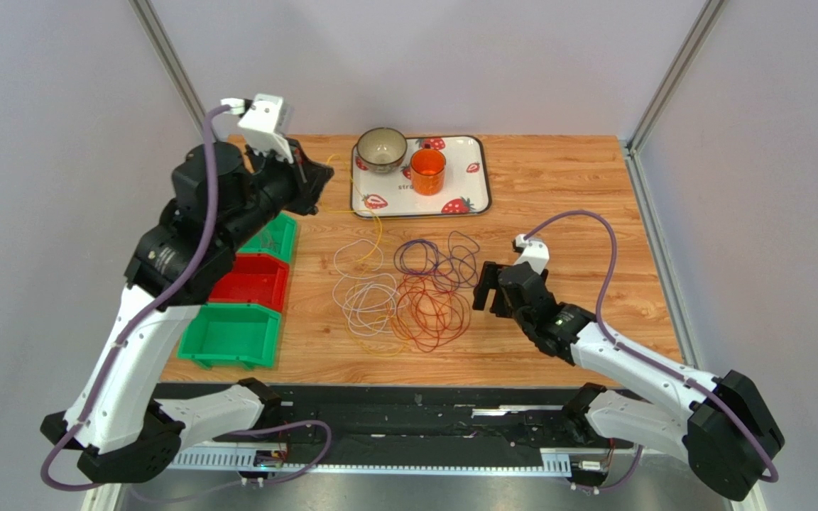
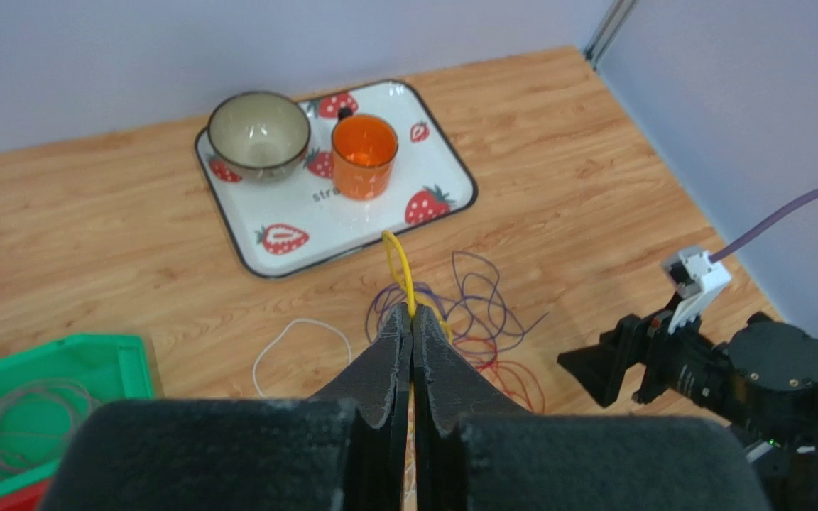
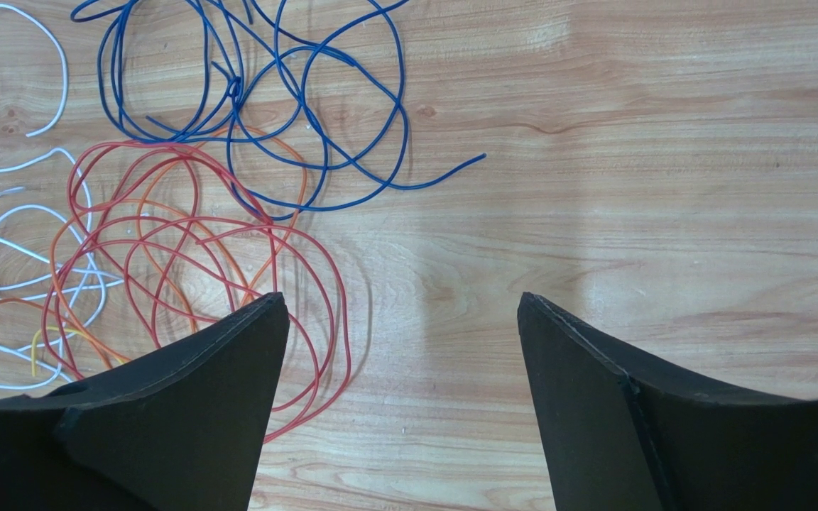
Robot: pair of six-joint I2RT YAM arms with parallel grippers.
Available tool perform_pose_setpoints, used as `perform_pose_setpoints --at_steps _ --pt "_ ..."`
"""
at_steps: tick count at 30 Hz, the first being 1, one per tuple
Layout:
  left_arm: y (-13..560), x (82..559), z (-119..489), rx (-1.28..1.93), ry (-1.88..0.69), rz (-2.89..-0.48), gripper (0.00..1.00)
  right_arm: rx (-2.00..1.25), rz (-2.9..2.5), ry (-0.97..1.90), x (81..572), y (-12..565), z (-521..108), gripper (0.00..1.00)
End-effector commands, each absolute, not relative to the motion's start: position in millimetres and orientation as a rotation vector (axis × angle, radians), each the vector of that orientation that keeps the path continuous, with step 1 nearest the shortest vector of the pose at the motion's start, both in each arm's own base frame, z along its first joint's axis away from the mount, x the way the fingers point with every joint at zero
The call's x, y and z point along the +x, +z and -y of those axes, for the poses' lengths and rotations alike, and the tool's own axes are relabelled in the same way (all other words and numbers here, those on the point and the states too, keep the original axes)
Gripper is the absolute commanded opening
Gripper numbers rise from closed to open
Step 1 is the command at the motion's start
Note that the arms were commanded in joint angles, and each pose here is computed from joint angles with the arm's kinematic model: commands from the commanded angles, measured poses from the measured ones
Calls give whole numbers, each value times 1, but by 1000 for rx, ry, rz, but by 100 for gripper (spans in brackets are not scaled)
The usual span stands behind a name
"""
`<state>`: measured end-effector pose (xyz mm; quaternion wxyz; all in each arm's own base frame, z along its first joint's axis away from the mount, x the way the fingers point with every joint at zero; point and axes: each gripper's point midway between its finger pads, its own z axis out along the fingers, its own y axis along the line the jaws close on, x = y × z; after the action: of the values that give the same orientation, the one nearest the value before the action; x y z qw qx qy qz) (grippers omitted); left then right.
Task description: Untangle the cables
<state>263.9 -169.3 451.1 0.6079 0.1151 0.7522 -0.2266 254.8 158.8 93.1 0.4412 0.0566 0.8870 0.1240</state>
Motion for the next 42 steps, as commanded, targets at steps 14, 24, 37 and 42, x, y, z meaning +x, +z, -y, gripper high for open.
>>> perform_pose_setpoints --at_steps 14,24,37,42 --pt "499 252 155 232 -518 -1650 0 45 -2094 452 258 141 -176 87" --pt "506 253 142 259 -423 -1623 0 -223 -1935 747 213 240 -226 90" --pt "524 247 133 249 -404 -1604 0 -400 -1937 812 188 251 -327 91" --pt "535 240 129 247 -414 -1574 0 -425 -1971 803 205 227 -372 92"
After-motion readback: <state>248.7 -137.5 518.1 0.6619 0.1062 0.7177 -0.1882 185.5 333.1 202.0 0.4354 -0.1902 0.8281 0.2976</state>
